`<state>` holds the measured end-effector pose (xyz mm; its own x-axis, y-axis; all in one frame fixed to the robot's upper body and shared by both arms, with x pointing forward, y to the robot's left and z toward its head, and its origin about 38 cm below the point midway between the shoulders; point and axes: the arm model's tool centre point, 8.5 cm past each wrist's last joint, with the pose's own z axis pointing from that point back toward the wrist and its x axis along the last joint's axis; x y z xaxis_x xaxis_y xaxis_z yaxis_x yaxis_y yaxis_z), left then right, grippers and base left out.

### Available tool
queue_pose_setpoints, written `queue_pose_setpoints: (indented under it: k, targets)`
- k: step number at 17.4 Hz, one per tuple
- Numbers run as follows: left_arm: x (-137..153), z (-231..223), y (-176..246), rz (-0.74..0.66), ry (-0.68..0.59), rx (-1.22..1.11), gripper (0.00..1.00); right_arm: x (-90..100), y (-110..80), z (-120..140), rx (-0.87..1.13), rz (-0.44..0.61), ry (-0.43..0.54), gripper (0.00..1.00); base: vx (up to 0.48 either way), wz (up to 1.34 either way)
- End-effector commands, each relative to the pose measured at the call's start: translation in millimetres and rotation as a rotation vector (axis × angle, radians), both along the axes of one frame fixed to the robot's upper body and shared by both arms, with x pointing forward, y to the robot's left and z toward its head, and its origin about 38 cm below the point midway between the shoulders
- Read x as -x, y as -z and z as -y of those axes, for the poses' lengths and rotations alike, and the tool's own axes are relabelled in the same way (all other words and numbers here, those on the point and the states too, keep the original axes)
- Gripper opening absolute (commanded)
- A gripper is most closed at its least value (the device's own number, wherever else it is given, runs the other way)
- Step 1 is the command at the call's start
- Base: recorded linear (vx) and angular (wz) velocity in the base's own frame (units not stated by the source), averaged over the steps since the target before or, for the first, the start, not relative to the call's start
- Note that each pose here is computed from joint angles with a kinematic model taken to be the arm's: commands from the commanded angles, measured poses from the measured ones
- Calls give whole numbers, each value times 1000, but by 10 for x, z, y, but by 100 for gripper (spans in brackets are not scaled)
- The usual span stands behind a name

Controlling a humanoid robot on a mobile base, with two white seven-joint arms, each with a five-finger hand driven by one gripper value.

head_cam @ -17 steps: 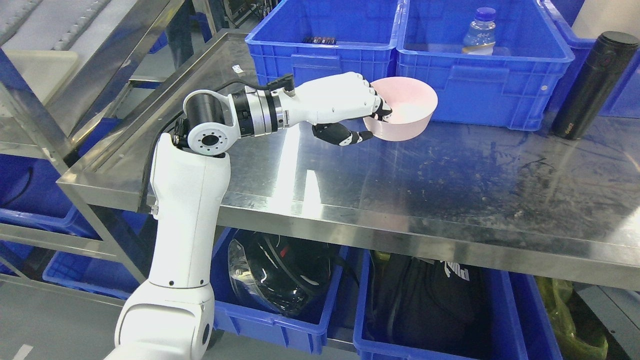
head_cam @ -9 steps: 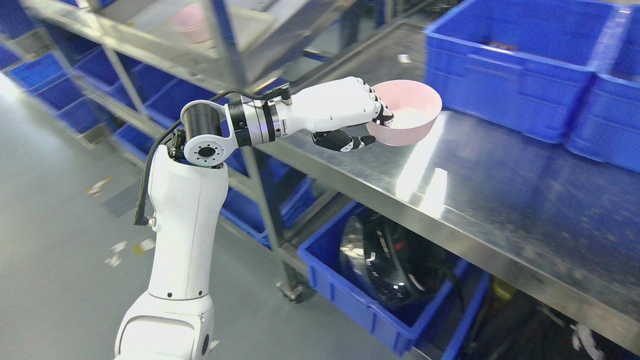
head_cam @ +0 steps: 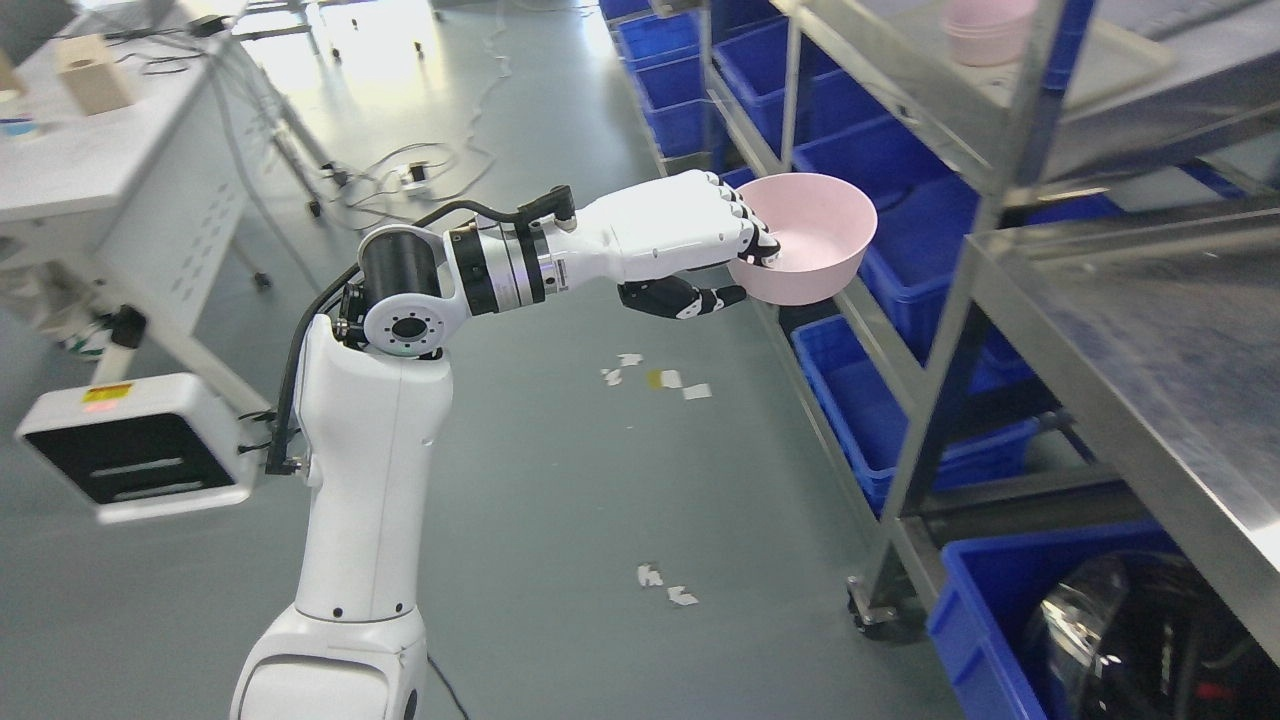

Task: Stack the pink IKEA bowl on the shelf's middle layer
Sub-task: 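Hold the pink bowl raised in the left hand while turning away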

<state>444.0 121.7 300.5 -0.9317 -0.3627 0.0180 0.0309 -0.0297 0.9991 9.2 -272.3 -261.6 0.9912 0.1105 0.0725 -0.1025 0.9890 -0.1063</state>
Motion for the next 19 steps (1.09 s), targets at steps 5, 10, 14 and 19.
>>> queue_pose_setpoints:
  k: [5,10,14,19]
  targets:
    - [28,-226,11,11,-54,17,1,-38,-9,109,15,14,-1,100,69,766]
    - [33,-239,46,3,-57,22,1,-28,-9,109,15,12,-1,100,166,209]
    - [34,-257,33,7,-62,27,2,-38,-9,109,15,14,-1,100,282,67]
    - [33,-271,20,11,-66,35,2,-28,-9,109,15,12,-1,100,391,51]
